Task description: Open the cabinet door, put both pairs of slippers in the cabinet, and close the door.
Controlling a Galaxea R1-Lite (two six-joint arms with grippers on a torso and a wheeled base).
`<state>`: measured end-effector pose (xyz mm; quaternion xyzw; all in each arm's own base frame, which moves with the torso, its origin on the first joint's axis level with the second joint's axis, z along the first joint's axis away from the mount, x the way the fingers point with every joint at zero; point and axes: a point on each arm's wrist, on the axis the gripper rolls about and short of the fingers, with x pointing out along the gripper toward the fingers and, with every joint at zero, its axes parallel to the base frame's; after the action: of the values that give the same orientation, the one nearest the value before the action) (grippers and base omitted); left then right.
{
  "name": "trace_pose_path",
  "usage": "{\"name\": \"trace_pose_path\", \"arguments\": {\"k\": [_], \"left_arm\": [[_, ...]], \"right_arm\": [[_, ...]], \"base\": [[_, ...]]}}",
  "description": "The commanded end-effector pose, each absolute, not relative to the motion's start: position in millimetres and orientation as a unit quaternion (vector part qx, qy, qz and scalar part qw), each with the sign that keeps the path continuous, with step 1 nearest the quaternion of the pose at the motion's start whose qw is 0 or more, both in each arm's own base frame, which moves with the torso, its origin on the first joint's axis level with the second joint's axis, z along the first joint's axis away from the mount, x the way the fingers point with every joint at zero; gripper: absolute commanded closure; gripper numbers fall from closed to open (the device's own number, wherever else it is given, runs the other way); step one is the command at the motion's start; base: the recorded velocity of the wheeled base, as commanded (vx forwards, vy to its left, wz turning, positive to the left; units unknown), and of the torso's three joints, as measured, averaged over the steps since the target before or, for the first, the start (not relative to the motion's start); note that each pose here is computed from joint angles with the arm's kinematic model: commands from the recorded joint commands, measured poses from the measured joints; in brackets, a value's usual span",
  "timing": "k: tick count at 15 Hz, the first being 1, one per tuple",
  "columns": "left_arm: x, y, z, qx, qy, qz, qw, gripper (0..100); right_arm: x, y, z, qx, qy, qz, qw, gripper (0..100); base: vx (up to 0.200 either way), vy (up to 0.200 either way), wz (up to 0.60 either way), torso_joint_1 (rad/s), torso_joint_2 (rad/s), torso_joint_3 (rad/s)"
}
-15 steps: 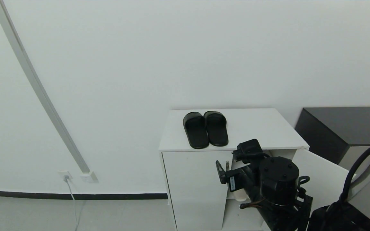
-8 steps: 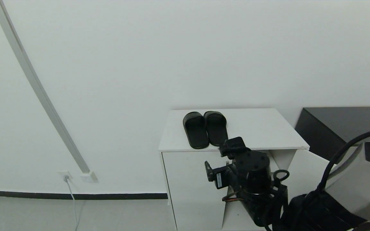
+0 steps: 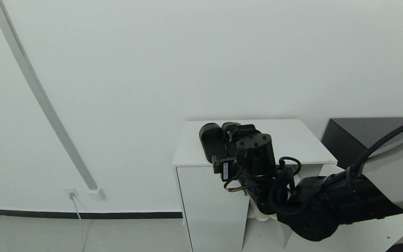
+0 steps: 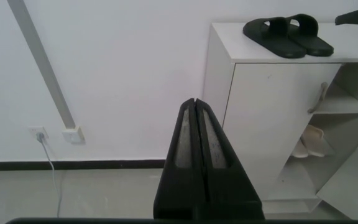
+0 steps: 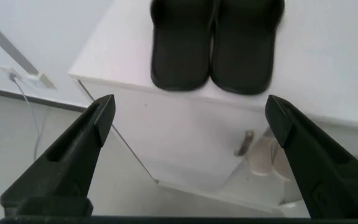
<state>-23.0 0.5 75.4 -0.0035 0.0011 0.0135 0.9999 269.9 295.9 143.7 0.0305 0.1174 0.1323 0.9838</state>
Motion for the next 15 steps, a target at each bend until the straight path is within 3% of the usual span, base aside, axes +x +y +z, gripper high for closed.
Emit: {"name": "trace_pose_path", "arguments": {"k": [1,9,15], "left_arm": [[-23,1,75,-0.004,0.002,0.013,1.0,100],[-23,0,75,-0.004,0.002,0.011,1.0,100],[-23,0,75,-0.004,0.001,0.011,1.0,100]], "right_arm": [[271,297,139,0.028,0.121,0.131,0.984,0],[277,297,116,0.021,0.127,0.122,0.984,0],[286,286,104,0.013,0.12,0.109,0.987,0]], "base": [[0.2,0.0,0.0,-0.007,-0.01,0.007],[0.2,0.0,0.0,0.007,0.0,0.002],[0.0,0.0,0.0,0.0,0.0,0.0]]}}
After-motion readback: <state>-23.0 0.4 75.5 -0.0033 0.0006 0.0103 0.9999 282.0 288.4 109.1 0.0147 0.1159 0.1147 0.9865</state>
